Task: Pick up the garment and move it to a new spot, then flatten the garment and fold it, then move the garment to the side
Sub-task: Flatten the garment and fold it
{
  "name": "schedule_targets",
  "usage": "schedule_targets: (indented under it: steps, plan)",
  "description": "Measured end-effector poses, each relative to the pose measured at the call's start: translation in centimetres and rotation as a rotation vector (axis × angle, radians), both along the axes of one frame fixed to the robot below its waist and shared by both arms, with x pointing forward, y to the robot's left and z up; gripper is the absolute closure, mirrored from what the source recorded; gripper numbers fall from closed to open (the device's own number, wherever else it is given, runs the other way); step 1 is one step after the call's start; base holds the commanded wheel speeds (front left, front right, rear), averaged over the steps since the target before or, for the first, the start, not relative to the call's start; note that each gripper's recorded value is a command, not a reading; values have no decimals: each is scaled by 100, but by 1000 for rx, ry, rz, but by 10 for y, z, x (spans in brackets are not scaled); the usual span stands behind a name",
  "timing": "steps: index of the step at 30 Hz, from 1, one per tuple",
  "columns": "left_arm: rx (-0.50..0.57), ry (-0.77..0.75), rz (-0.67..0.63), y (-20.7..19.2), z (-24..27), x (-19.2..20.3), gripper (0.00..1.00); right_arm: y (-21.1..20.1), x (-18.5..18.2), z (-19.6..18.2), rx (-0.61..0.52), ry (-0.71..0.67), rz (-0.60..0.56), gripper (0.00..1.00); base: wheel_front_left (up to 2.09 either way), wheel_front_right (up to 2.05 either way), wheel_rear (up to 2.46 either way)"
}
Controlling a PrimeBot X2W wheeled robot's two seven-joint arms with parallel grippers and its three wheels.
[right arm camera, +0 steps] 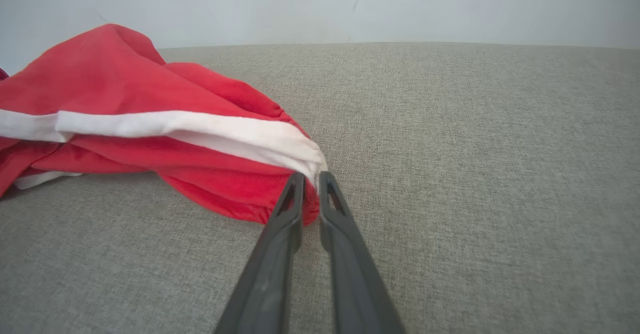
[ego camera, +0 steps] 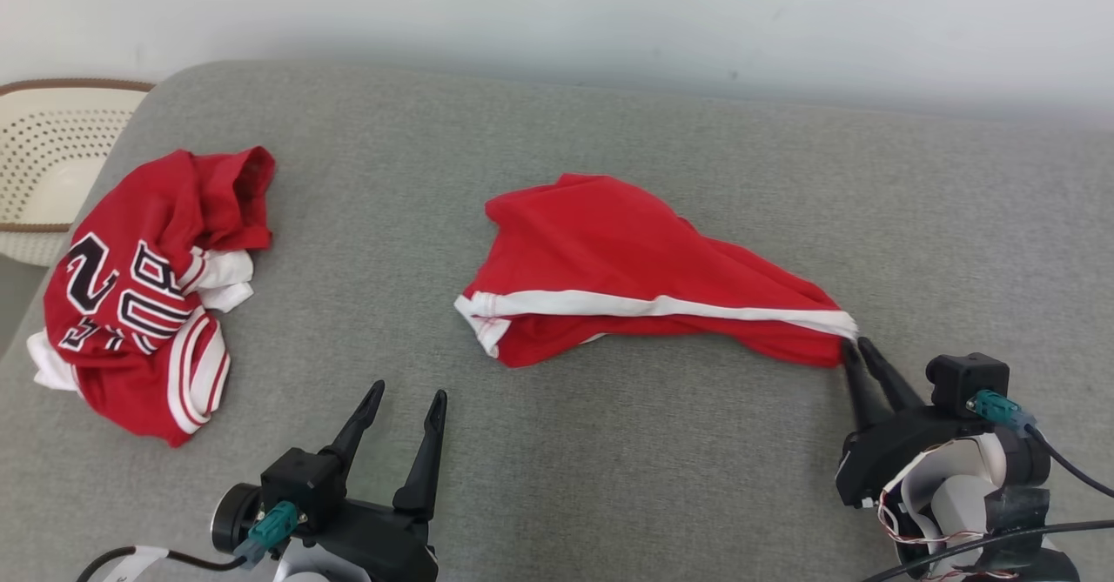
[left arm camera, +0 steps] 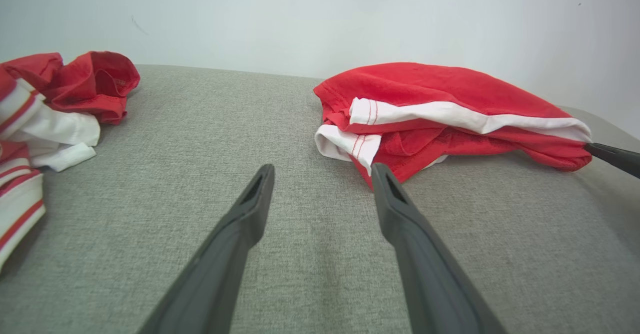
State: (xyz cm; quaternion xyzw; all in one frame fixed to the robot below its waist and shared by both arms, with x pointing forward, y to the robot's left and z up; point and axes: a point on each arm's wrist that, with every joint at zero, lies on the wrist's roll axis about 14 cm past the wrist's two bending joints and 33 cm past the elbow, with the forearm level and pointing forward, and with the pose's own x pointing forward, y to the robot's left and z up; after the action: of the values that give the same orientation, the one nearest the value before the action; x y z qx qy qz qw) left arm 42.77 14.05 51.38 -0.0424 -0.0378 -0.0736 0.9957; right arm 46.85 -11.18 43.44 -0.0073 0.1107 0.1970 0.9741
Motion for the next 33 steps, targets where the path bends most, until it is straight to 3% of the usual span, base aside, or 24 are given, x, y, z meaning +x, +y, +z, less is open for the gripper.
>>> schedule_targets:
  steps: [19, 33]
  plan:
    - [-51, -24, -127, -36, 14, 26, 0, -19, -22, 35, 67, -99, -65, 0, 0, 0, 0]
    - [-95, 27, -217, -60, 8, 58, 0, -37, -33, 24, 67, -71, -114, 0, 0, 0, 0]
